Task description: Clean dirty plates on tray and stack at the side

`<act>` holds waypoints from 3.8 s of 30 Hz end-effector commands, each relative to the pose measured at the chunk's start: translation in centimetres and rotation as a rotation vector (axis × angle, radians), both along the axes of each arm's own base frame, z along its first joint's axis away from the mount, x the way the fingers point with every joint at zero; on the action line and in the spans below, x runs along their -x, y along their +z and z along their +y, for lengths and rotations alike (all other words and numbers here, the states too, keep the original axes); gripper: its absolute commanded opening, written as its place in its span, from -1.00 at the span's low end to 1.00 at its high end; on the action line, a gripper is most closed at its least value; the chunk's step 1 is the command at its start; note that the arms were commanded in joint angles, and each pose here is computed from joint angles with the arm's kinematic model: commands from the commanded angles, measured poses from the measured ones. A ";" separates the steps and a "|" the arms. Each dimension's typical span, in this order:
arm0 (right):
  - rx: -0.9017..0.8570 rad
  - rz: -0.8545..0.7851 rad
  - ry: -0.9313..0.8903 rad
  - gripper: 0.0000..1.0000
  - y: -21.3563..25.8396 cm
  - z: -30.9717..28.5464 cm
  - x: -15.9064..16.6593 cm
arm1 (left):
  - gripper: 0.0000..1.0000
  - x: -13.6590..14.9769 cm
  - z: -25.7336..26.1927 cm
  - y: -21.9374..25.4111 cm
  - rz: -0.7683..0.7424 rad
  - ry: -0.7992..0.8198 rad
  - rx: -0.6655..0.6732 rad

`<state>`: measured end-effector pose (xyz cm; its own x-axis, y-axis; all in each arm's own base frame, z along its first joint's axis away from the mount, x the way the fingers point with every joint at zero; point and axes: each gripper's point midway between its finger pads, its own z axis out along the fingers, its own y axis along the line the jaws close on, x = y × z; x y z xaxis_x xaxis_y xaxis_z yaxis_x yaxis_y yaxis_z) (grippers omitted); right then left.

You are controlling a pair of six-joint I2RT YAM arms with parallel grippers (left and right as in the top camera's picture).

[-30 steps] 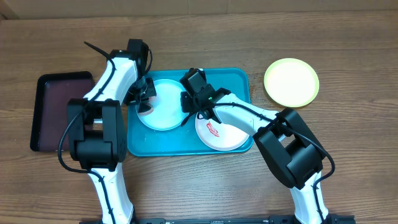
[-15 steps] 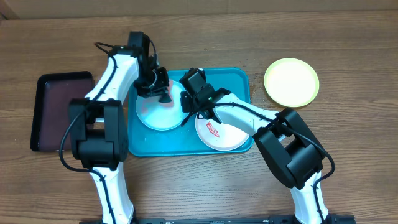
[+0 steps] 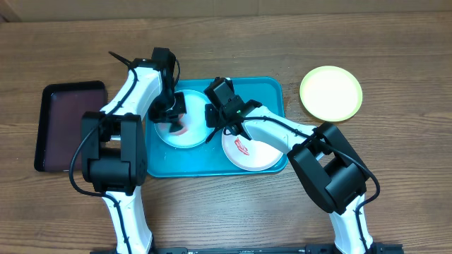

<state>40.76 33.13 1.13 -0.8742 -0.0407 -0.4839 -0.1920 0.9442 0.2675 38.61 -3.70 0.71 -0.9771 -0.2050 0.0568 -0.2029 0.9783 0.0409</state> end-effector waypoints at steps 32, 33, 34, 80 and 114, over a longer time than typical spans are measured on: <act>0.162 -0.230 0.097 -0.92 8.2 -1.8 -1.8 | -0.91 1.2 11.3 14.5 -0.217 0.382 -0.185; 0.185 -0.267 0.106 -0.93 9.3 -1.9 -1.9 | -0.92 1.3 11.5 14.4 -0.213 0.396 -0.169; 0.208 -0.311 0.116 -0.93 10.7 -2.0 -1.9 | -0.92 1.3 11.7 14.4 -0.210 0.405 -0.150; 0.811 -0.832 0.096 -0.92 23.4 -1.0 2.0 | -0.91 1.7 11.5 13.3 -0.180 0.435 -0.075; 0.027 0.149 -0.784 -0.93 10.0 -38.1 -3.1 | -0.91 1.4 11.2 12.0 -0.186 0.433 -0.058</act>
<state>44.13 -2.62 9.66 -0.7580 0.5802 -0.2980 0.5251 0.8138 0.2490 37.40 7.73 13.72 -0.7950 -0.5862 -0.1559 -0.5954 0.8033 0.0161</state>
